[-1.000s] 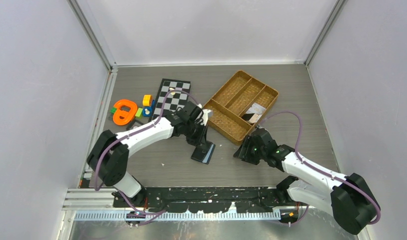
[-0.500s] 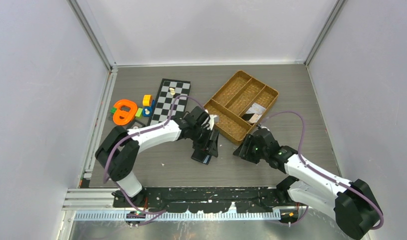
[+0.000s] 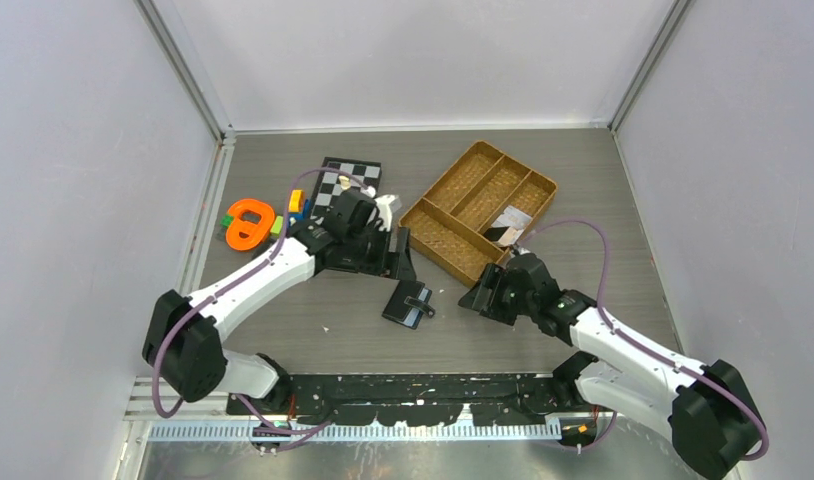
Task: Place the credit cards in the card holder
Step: Close the card holder at the center of the board.
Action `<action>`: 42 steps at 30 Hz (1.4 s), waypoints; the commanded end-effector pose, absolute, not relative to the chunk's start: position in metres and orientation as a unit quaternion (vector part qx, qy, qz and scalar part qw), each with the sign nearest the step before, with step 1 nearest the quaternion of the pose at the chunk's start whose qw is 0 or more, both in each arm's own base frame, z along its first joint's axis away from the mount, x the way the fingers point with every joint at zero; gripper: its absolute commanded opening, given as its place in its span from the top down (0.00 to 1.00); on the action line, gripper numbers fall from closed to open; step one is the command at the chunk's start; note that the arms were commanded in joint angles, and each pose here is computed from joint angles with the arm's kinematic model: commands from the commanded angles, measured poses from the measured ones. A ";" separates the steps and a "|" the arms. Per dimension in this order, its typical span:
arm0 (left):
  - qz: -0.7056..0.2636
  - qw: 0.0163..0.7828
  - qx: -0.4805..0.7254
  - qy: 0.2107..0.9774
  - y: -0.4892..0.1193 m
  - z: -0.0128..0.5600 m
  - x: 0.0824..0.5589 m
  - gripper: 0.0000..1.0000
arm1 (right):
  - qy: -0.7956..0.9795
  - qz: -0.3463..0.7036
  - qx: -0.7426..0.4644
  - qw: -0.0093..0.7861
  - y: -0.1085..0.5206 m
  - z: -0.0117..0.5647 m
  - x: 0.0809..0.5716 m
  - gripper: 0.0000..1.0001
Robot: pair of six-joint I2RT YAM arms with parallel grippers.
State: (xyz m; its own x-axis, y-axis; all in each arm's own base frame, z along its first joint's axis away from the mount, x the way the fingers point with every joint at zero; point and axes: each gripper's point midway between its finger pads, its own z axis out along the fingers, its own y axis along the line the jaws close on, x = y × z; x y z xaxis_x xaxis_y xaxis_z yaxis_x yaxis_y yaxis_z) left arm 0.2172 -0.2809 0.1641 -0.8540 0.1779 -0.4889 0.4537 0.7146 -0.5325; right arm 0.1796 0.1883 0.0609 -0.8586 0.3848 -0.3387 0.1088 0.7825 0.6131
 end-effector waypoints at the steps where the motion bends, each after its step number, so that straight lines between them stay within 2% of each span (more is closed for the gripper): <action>1: -0.271 0.185 0.138 0.934 -0.252 0.117 0.222 0.28 | 0.891 0.364 0.115 0.246 0.215 0.095 0.196 0.32; 6: -0.234 0.188 0.129 0.945 -0.244 0.089 0.229 0.37 | 0.887 0.378 0.112 0.240 0.230 0.100 0.205 0.30; 17: -0.225 0.151 0.119 0.955 -0.245 0.046 0.226 0.50 | 0.895 0.371 0.091 0.230 0.272 0.097 0.226 0.29; 26: -0.240 0.148 0.111 0.953 -0.251 0.036 0.225 0.63 | 0.911 0.353 0.067 0.200 0.298 0.074 0.233 0.31; 31: -0.252 0.145 0.104 0.951 -0.256 0.032 0.224 0.64 | 0.932 0.309 0.076 0.173 0.291 0.052 0.230 0.35; 42: -0.284 0.161 0.095 0.940 -0.267 0.037 0.229 0.65 | 0.943 0.289 0.083 0.140 0.292 0.030 0.225 0.48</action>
